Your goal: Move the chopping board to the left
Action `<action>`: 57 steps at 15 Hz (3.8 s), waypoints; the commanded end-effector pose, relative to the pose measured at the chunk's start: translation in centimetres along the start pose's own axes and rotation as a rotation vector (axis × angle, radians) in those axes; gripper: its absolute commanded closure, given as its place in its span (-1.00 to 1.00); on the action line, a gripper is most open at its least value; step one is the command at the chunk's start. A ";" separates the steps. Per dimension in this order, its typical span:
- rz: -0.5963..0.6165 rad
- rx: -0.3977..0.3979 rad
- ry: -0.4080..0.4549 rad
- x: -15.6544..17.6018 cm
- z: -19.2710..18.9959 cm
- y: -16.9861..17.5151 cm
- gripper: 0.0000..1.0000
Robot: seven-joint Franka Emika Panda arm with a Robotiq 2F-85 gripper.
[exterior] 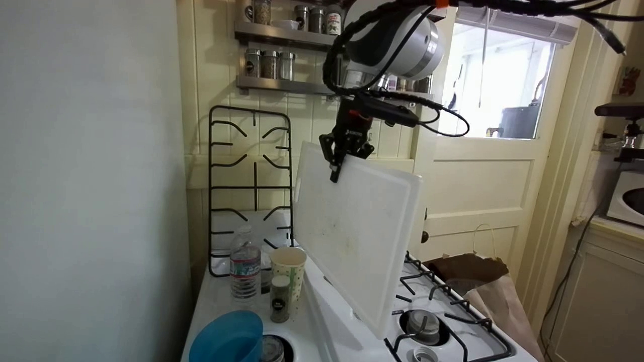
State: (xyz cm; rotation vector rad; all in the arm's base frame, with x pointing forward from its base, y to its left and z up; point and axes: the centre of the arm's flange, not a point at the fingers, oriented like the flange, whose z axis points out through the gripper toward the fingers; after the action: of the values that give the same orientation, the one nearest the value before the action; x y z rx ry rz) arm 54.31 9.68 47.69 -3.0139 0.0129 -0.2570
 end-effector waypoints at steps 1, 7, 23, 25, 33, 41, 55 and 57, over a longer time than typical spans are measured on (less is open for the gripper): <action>0.028 -0.032 -0.046 -1.5 -0.1 -2.4 0.92; 0.076 -0.066 -0.105 -2.9 3.9 -4.0 0.67; 0.187 -0.114 -0.066 -3.5 1.2 -0.5 0.92; 0.267 -0.160 -0.035 -4.6 -1.9 2.0 0.92; 0.260 -0.275 0.066 -3.3 -9.8 -2.0 0.92; 0.117 -0.257 0.147 -4.4 -14.2 -13.6 0.92; -0.030 -0.207 0.314 -2.9 -15.7 -23.3 0.92; -0.059 -0.204 0.321 -2.9 -16.1 -24.4 0.92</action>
State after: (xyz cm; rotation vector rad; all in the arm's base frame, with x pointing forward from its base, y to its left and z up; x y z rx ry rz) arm 48.53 30.04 61.79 -3.1791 0.0187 -0.6527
